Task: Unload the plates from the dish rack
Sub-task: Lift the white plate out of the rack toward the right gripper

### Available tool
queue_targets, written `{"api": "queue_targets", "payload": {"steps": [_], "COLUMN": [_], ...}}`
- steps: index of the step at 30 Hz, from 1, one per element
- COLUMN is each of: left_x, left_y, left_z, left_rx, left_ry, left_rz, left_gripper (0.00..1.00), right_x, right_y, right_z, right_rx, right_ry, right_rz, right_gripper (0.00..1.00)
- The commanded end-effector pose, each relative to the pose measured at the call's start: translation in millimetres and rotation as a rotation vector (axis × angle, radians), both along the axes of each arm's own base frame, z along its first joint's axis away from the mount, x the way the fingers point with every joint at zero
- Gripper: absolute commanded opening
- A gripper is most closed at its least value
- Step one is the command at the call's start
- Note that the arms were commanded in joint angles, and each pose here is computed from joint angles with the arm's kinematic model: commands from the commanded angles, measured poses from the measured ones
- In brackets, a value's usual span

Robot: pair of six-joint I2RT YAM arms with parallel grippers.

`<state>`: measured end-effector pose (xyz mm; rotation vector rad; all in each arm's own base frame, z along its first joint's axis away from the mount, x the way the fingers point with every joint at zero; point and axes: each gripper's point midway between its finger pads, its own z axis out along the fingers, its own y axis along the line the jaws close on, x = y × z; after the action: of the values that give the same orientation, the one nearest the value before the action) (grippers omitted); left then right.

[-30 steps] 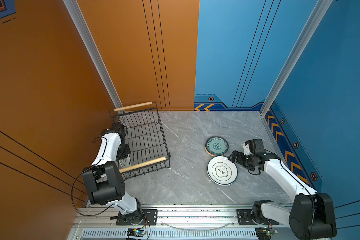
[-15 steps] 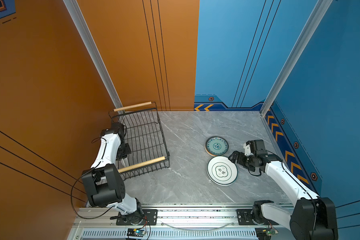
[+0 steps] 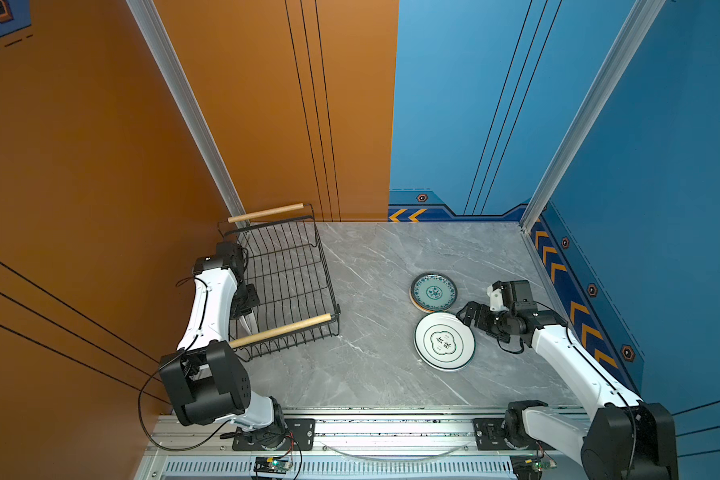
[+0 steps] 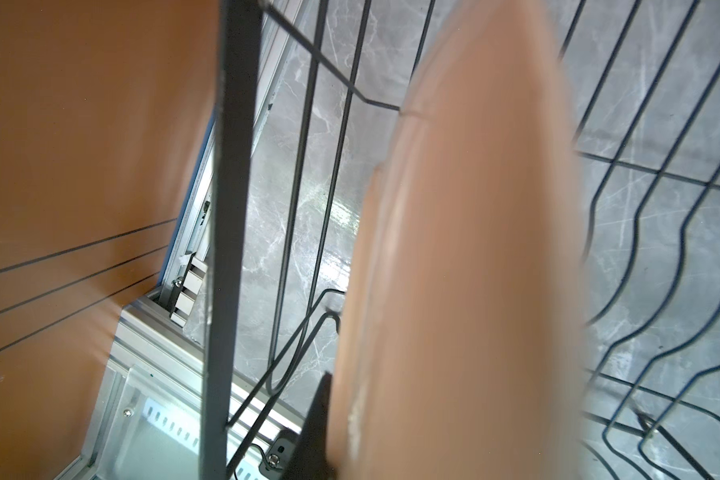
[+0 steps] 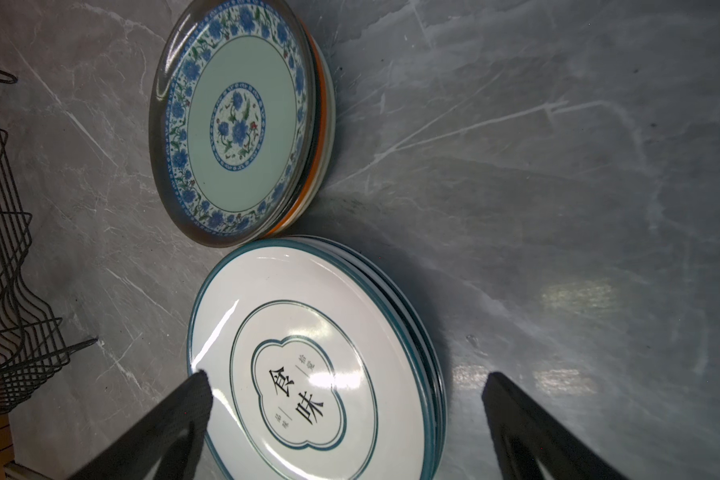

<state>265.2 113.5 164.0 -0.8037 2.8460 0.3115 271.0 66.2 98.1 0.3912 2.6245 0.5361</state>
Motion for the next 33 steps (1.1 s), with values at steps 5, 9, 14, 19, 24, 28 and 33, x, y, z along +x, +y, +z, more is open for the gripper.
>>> {"api": "queue_targets", "payload": {"steps": [5, 9, 14, 19, 24, 28, 33], "left_x": [14.1, 21.1, 36.0, 58.8, 75.0, 82.0, 91.0], "left_y": [-36.6, -55.5, -97.4, -155.1, -208.2, -244.8, -295.6], "left_z": [63.3, 97.5, 142.6, 173.0, 180.5, 171.0, 147.0], "left_rx": [-0.124, -0.169, -0.219, -0.354, -0.514, -0.630, -0.854], "left_ry": [-0.221, -0.330, -0.479, -0.638, -0.741, -0.792, -0.821], "left_rz": [-0.023, -0.033, -0.091, -0.177, -0.254, -0.297, -0.340], "left_gripper": [0.00, 0.00, 0.00, 0.00, 0.00, 0.00, 0.00], "right_x": [-4.3, -3.5, 1.9, 8.5, 2.1, -3.3, -0.3], "right_y": [-0.6, -2.7, -1.2, 23.8, 46.3, 55.9, 71.4], "right_z": [4.8, 12.6, 35.8, 78.2, 115.1, 141.1, 155.6], "right_rx": [0.009, -0.002, 0.026, 0.208, 0.381, 0.494, 0.622], "right_ry": [-0.011, -0.033, -0.092, -0.215, -0.334, -0.410, -0.428], "right_rz": [-0.004, -0.010, -0.031, 0.000, 0.060, 0.070, 0.068], "right_gripper": [1.00, 1.00, 1.00, 1.00, 1.00, 1.00, 1.00]}}
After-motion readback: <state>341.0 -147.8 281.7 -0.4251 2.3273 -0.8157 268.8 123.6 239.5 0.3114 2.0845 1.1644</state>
